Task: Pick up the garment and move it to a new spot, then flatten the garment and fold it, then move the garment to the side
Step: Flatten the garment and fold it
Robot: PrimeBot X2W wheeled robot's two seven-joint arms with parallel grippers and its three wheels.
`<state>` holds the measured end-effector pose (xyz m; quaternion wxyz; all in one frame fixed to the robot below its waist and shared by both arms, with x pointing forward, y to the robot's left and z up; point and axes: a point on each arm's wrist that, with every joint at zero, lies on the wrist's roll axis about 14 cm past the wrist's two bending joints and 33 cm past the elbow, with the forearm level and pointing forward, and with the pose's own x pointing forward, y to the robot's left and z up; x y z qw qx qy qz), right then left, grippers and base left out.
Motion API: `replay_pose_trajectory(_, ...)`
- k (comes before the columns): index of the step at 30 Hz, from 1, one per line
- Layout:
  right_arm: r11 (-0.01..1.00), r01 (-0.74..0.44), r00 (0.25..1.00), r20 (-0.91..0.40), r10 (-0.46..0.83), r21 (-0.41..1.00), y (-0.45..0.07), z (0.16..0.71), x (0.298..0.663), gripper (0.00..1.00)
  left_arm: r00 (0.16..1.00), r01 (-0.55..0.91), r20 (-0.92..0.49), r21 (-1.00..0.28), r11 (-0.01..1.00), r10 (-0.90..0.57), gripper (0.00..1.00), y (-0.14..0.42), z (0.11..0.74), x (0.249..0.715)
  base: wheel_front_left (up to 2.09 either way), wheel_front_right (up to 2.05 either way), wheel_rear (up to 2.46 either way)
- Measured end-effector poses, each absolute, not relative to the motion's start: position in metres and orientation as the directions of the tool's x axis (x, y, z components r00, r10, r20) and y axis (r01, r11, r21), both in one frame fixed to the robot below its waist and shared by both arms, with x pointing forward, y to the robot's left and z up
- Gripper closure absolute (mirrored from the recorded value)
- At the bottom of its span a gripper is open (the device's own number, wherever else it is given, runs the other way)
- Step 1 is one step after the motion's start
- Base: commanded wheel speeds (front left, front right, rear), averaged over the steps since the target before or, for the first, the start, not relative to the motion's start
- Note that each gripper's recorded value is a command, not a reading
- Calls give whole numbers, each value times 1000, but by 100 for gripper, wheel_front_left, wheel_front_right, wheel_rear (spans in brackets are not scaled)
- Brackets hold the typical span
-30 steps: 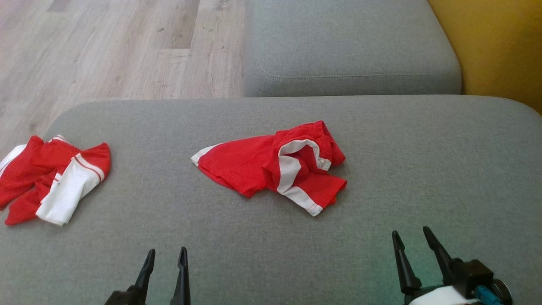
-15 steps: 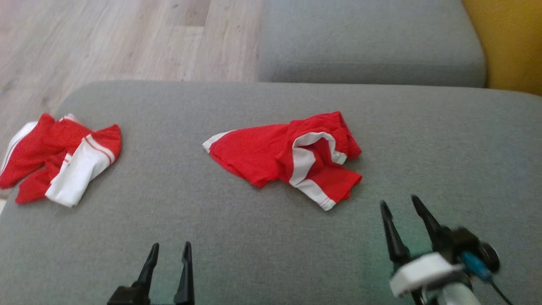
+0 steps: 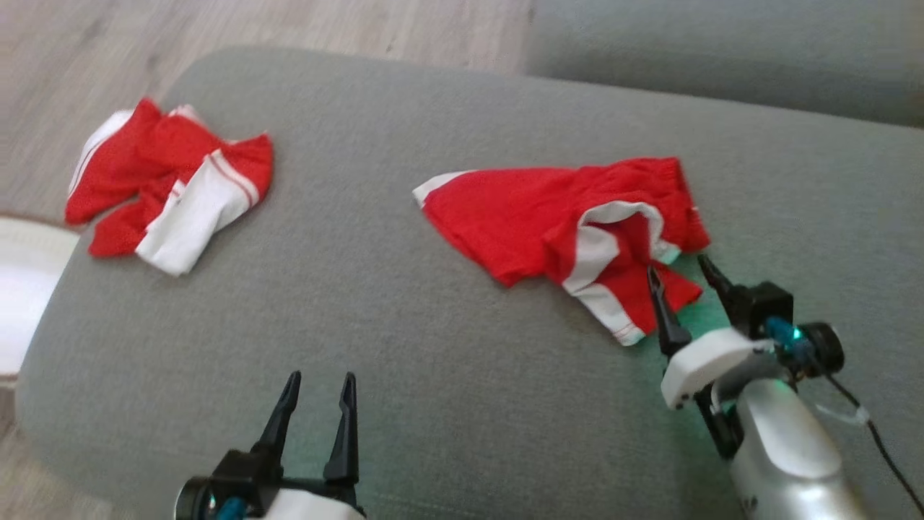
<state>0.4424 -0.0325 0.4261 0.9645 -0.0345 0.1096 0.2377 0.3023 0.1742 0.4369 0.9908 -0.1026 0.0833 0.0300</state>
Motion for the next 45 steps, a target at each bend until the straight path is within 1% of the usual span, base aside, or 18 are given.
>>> replay_pose_trajectory(6,873,-487,835,-291,466,1,-16,405,468,0,976,-115,-203,-198,973,74,0,181,429,307,0,0,0)
replay_pose_trajectory(9,865,-501,827,-295,479,2,-8,403,477,0,973,-131,-214,-198,971,88,0,183,427,308,0,0,0)
replay_pose_trajectory(10,864,-503,827,-288,483,5,-5,405,480,42,972,-135,-214,-198,971,91,0,184,427,309,0,0,0)
replay_pose_trajectory(12,867,-498,840,-243,485,11,-3,418,487,73,973,-135,-213,-191,972,93,0,184,427,309,0,0,0)
replay_pose_trajectory(13,869,-495,848,-212,485,5,-3,429,490,82,973,-132,-211,-190,973,90,0,184,427,310,0,0,0)
replay_pose_trajectory(14,870,-494,856,-178,485,-4,-3,440,494,84,975,-126,-206,-193,973,86,0,183,428,310,0,0,0)
replay_pose_trajectory(16,869,-494,865,-109,489,-23,-1,463,498,84,978,-111,-194,-191,975,73,0,180,431,311,0,0,0)
replay_pose_trajectory(20,847,-528,849,-1,529,-64,11,504,494,100,984,-87,-172,-190,978,54,0,176,437,311,0,0,0)
replay_pose_trajectory(24,789,-602,792,36,610,-120,38,523,476,100,987,-78,-152,-194,978,48,0,174,442,308,0,0,0)
replay_pose_trajectory(27,703,-692,712,5,702,-164,71,519,455,100,989,-78,-139,-198,977,50,0,176,445,304,0,0,0)
replay_pose_trajectory(30,593,-782,613,-59,788,-192,107,510,433,100,989,-93,-133,-200,975,67,0,180,446,299,0,0,0)
replay_pose_trajectory(33,455,-860,493,-147,857,-230,140,494,405,100,987,-119,-132,-201,972,94,0,187,447,293,0,0,0)
replay_pose_trajectory(34,455,-860,493,-147,857,-230,140,494,405,100,987,-119,-132,-201,972,94,0,187,447,293,0,0,0)
replay_pose_trajectory(38,307,-927,359,-267,894,-216,163,463,367,100,982,-153,-139,-201,968,126,0,194,445,286,0,0,0)
replay_pose_trajectory(39,282,-936,335,-288,897,-211,165,457,360,91,981,-160,-143,-202,966,132,0,195,444,283,0,0,0)
replay_pose_trajectory(40,267,-941,321,-303,898,-206,166,452,356,53,979,-166,-149,-203,965,137,0,196,442,281,0,0,0)
replay_pose_trajectory(41,255,-946,309,-314,898,-202,166,448,352,0,978,-170,-154,-203,964,140,0,196,441,279,0,0,0)
replay_pose_trajectory(45,239,-951,294,-329,897,-198,162,440,346,0,979,-166,-153,-205,965,136,0,195,441,279,0,0,0)
